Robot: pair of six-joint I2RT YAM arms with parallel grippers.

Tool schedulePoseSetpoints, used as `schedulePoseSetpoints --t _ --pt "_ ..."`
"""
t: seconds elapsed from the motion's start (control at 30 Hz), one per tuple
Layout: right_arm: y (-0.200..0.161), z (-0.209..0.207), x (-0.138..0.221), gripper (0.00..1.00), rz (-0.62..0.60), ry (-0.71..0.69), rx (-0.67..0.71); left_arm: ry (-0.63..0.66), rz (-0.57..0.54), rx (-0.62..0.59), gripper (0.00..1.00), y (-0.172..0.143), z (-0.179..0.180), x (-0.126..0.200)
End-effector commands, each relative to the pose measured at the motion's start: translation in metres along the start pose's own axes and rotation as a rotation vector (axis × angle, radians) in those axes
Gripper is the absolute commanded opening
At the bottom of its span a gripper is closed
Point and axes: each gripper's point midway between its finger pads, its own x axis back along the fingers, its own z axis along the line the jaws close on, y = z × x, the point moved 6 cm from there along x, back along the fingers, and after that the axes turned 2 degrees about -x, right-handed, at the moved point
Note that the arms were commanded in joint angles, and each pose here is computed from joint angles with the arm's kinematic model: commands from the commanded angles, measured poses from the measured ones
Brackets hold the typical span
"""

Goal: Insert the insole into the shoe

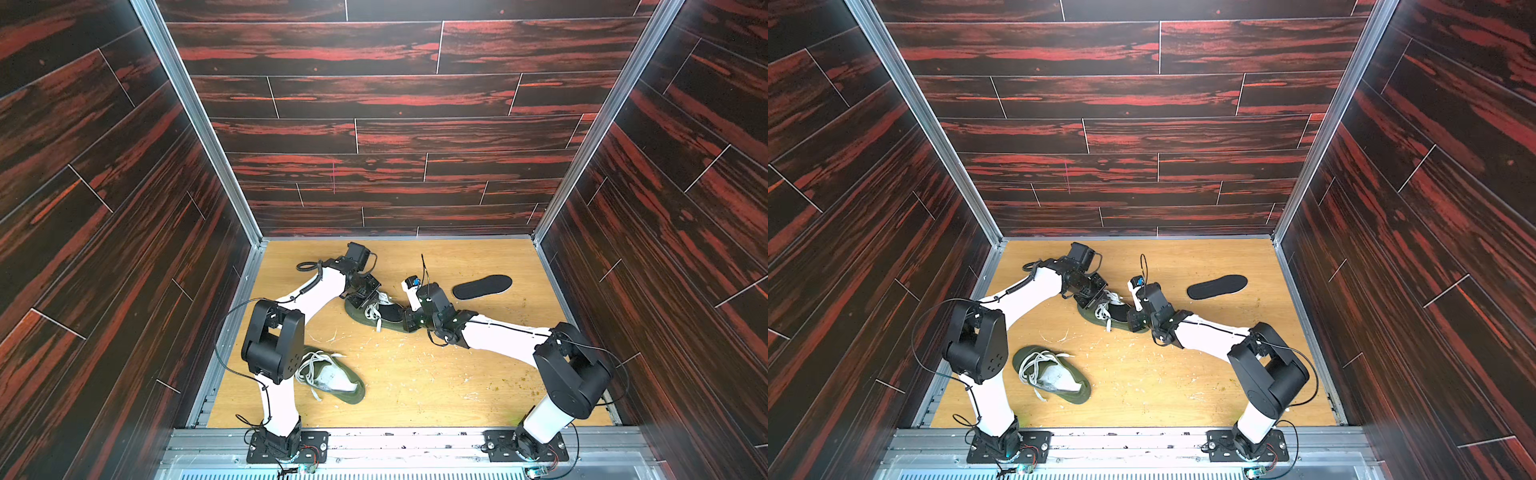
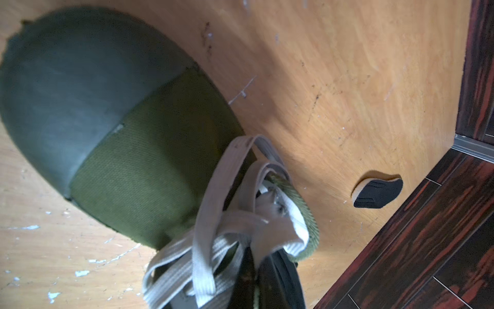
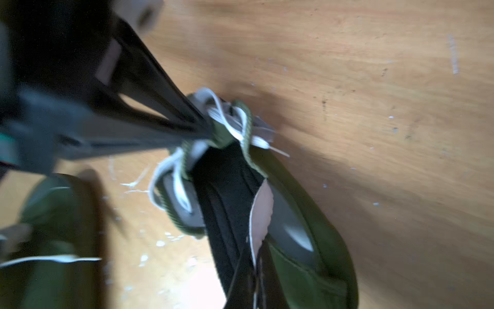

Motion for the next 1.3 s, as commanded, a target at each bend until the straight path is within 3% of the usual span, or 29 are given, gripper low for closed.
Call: schedulePoseSetpoints --t 0.0,0.2,0.4,0.7,0.87,1.1,1.27 --pt "-0.002 0.001 -0.01 0.0 -0.051 -0.005 0.114 -0.06 0.018 -0.037 0.0 -0.001 -0.017 0.011" --pt "0.009 0.009 -0.019 0.0 -0.112 0.044 0.21 -0.066 0.043 -0.046 0.0 -0.003 -0.019 0.008" --pt "0.026 0.018 0.002 0.0 -0.189 0.071 0.246 -0.038 0.049 -0.038 0.0 -0.002 -0.011 0.004" --pt "-0.003 0.006 0.027 0.0 -0.197 -0.01 0.283 -0.002 -0.006 -0.002 0.0 0.015 -0.001 0.005" --pt "-0.014 -0.004 0.022 0.0 -0.228 -0.055 0.306 -0.015 -0.001 -0.023 0.0 0.014 -0.005 0.007" --pt "0.01 0.007 0.009 0.0 -0.313 -0.034 0.399 -0.014 0.071 -0.077 0.0 0.0 -0.011 0.002" --pt "0.019 0.01 0.0 0.0 -0.33 -0.058 0.546 -0.026 0.107 -0.105 0.0 -0.002 -0.015 0.0"
